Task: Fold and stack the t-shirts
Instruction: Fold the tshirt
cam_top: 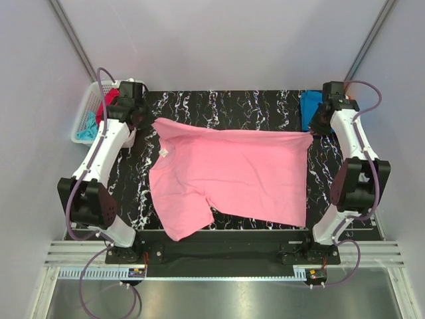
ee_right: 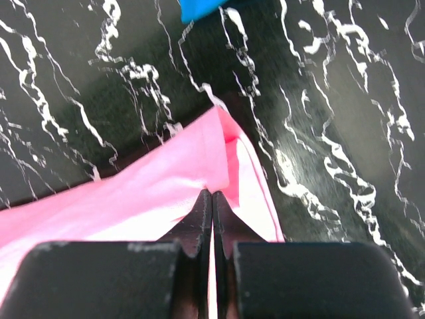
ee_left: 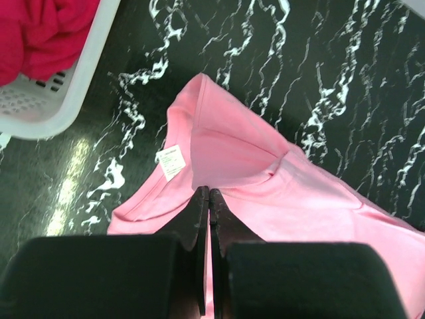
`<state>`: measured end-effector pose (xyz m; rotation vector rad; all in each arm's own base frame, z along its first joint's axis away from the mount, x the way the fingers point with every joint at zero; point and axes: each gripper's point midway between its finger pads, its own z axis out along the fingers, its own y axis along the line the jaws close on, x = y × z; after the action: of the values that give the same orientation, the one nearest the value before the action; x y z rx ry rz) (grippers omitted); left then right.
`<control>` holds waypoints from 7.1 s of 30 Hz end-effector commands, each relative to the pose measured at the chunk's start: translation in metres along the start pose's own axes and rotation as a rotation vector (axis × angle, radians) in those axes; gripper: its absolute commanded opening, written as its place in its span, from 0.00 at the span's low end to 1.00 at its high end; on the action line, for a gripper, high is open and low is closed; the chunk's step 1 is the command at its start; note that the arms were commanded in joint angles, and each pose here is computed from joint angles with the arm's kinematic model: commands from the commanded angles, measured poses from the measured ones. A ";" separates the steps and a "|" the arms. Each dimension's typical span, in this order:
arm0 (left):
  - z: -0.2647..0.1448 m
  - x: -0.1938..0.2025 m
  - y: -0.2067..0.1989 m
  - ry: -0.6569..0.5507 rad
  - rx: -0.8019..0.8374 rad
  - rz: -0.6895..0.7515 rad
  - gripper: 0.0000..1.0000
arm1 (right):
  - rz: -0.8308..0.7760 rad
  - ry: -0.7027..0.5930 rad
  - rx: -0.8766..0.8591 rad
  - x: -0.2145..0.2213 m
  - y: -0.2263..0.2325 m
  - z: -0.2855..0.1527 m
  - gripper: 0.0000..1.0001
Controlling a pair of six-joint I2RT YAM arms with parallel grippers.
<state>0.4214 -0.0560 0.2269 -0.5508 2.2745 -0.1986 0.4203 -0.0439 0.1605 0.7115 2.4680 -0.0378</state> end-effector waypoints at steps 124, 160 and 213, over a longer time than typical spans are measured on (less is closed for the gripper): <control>0.122 0.112 0.067 0.341 -0.631 0.108 0.12 | -0.170 0.277 0.533 0.158 -0.084 0.032 0.13; 0.141 0.179 -0.047 0.597 -0.130 0.273 0.16 | -0.120 0.375 0.175 0.183 -0.009 0.042 0.36; 0.141 -0.015 -0.083 -0.015 0.209 -0.025 0.20 | -0.410 0.127 -0.284 0.009 0.163 0.064 0.41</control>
<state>0.5314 -0.1051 0.0831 -0.5824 2.4585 -0.2645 0.5169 0.0844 0.0726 0.1287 2.7685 0.1814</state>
